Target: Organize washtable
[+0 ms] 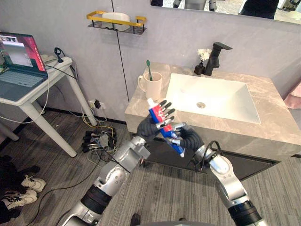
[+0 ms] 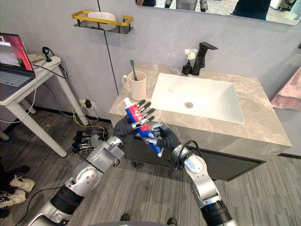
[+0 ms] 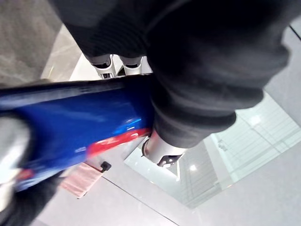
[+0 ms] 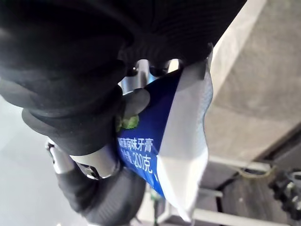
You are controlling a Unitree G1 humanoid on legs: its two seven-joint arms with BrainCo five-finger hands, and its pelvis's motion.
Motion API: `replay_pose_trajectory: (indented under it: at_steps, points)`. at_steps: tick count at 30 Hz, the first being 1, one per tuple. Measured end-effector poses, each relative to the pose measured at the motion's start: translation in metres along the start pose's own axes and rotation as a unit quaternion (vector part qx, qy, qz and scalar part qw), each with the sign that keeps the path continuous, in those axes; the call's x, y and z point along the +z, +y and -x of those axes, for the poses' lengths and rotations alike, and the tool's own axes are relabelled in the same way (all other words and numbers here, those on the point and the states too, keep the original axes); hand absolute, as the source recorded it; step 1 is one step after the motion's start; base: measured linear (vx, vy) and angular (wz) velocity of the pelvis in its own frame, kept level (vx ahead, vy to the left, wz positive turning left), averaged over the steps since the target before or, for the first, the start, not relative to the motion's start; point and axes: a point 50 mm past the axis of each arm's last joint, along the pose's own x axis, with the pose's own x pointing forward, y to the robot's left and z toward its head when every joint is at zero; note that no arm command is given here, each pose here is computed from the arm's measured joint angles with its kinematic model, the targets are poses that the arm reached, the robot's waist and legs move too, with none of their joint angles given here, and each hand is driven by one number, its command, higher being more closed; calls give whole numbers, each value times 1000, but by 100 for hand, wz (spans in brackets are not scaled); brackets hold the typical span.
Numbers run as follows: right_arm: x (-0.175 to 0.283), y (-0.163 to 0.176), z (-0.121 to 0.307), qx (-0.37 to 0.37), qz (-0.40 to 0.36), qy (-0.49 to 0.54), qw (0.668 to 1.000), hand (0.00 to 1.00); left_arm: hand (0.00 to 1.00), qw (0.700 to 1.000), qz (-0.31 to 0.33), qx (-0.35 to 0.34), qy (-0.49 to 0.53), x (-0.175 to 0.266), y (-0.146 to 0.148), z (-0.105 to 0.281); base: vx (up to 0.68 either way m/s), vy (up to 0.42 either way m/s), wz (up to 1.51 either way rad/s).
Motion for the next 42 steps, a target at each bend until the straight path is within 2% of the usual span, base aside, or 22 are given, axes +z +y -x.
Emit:
replay_pose_trajectory:
  at_steps: [6, 12, 16, 26, 32, 39, 42]
  points:
    - [-23, 12, 12, 31, 0, 57, 998, 100, 0, 999, -22, -1, -44, 26, 3, -9, -33, -5, -8]
    - [-33, 12, 21, 38, 19, 94, 995, 100, 0, 998, -26, -8, -63, 34, 1, -13, -5, -6, -2]
    - [-57, 17, 29, 54, 18, 168, 984, 100, 0, 997, -27, -28, -74, 38, -6, -18, -5, -1, -1]
    - [-52, 14, 27, 45, 26, 158, 986, 100, 0, 997, -17, -23, -69, 32, -5, -18, -20, -2, -5]
    - [-38, 12, 16, 37, 32, 122, 991, 100, 0, 999, -19, 17, -46, 16, 10, -11, 5, -2, -8]
    - [-25, -8, 15, -16, 44, 97, 994, 100, 0, 991, -31, 114, -62, 23, 49, 5, -8, 0, -16]
    - [-13, -22, 17, -60, 58, 74, 994, 100, 0, 984, -37, 156, -77, 30, 64, 12, -37, 2, -7]
